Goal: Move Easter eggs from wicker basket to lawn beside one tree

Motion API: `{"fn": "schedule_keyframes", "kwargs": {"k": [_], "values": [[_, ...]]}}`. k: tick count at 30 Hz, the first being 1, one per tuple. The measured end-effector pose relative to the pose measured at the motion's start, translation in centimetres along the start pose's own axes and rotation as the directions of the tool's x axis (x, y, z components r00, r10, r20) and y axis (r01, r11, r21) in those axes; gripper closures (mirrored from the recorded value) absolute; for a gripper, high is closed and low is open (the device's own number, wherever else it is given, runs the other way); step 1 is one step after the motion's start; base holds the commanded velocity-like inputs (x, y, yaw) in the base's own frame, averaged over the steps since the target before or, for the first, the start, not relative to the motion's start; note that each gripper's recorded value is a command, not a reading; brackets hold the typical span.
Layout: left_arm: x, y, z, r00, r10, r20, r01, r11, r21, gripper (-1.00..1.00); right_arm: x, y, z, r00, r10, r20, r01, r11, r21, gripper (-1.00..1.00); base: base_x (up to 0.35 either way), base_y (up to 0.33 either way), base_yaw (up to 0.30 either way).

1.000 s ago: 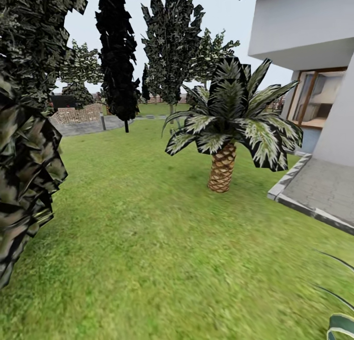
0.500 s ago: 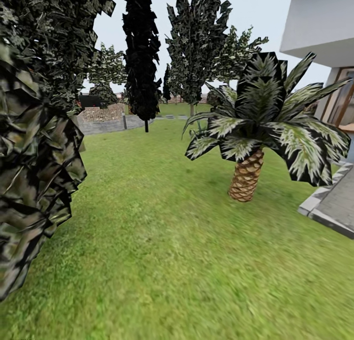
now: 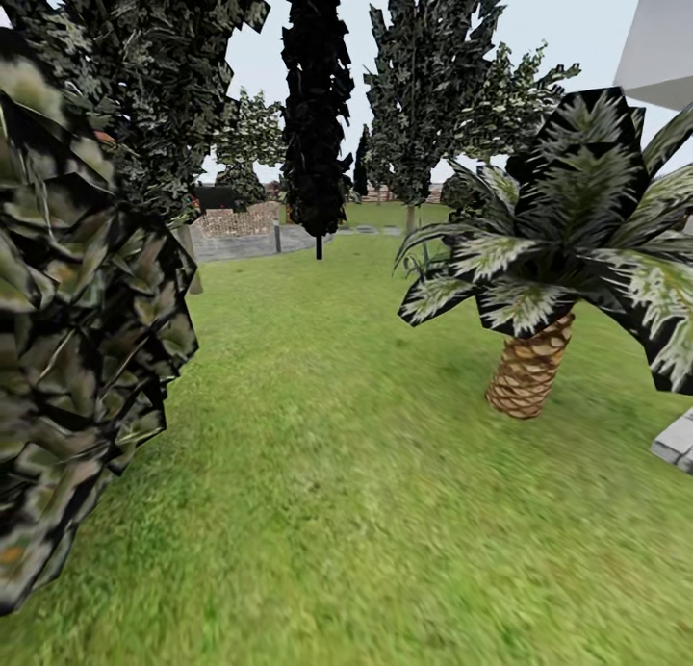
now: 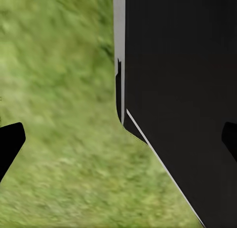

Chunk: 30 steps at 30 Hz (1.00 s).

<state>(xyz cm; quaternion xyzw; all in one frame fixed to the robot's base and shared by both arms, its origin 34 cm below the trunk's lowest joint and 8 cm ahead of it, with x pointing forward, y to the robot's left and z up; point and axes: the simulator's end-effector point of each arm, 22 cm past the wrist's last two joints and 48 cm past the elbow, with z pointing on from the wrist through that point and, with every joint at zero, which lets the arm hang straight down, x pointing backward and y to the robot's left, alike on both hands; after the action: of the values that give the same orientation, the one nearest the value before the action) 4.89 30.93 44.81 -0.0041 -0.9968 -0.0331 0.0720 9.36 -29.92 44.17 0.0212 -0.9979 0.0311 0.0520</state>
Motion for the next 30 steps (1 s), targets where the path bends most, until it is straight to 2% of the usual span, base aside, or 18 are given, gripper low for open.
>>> {"fn": "schedule_keyframes", "kwargs": {"k": [29,30], "values": [[0.00,0.00,0.00,1.000,0.000,0.000,0.000,1.000,0.000,-1.00,0.01,0.00,0.00,1.000,-0.005,0.000,0.005,1.000,0.000,-1.00,0.338,0.000,0.000],[0.00,0.00,0.00,1.000,0.000,0.000,0.000,1.000,0.000,-1.00,0.01,-0.07,0.00,1.000,0.005,0.000,-0.005,1.000,0.000,-1.00,0.338,0.000,0.000]]}}
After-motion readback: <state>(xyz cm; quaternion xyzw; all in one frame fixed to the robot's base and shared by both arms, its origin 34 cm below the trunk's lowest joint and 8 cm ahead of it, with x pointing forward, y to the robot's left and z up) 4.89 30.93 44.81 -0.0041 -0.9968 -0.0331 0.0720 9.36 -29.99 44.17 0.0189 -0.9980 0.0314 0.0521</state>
